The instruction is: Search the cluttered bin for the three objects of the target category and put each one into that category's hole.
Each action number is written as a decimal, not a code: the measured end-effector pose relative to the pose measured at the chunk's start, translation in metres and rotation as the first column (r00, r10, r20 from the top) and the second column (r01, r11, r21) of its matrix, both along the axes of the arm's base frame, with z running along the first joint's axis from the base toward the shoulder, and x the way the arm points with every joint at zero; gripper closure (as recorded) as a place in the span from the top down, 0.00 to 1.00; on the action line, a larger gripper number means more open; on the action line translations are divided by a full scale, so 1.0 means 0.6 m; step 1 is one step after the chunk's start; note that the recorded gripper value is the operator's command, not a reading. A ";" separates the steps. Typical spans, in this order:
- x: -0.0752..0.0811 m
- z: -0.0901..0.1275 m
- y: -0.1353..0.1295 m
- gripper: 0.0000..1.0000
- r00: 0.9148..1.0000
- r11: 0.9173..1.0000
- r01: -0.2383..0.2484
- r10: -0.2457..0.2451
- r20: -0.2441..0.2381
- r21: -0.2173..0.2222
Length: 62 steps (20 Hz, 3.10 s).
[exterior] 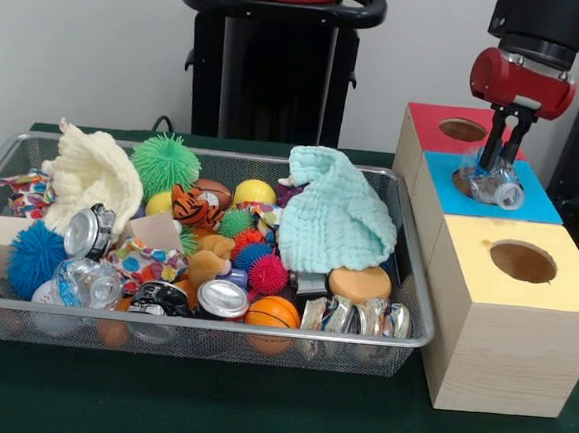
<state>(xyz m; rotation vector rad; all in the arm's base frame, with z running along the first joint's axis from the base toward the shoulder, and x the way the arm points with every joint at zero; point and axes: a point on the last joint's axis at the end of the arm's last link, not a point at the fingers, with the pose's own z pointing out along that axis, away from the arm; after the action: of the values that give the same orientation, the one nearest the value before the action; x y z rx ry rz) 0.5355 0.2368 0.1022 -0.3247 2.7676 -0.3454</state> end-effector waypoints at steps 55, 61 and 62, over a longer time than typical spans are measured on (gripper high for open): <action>-0.040 -0.118 -0.007 1.00 0.998 0.998 -0.041 0.043 0.044 -0.056; -0.028 -0.121 -0.012 1.00 0.998 0.998 -0.008 0.011 0.057 -0.056; -0.028 -0.120 -0.011 1.00 0.998 0.998 -0.008 0.011 0.057 -0.056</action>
<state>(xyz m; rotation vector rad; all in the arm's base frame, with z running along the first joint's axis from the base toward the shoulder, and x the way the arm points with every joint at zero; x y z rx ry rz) 0.5187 0.2300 0.0300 -0.3361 2.7033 -0.4240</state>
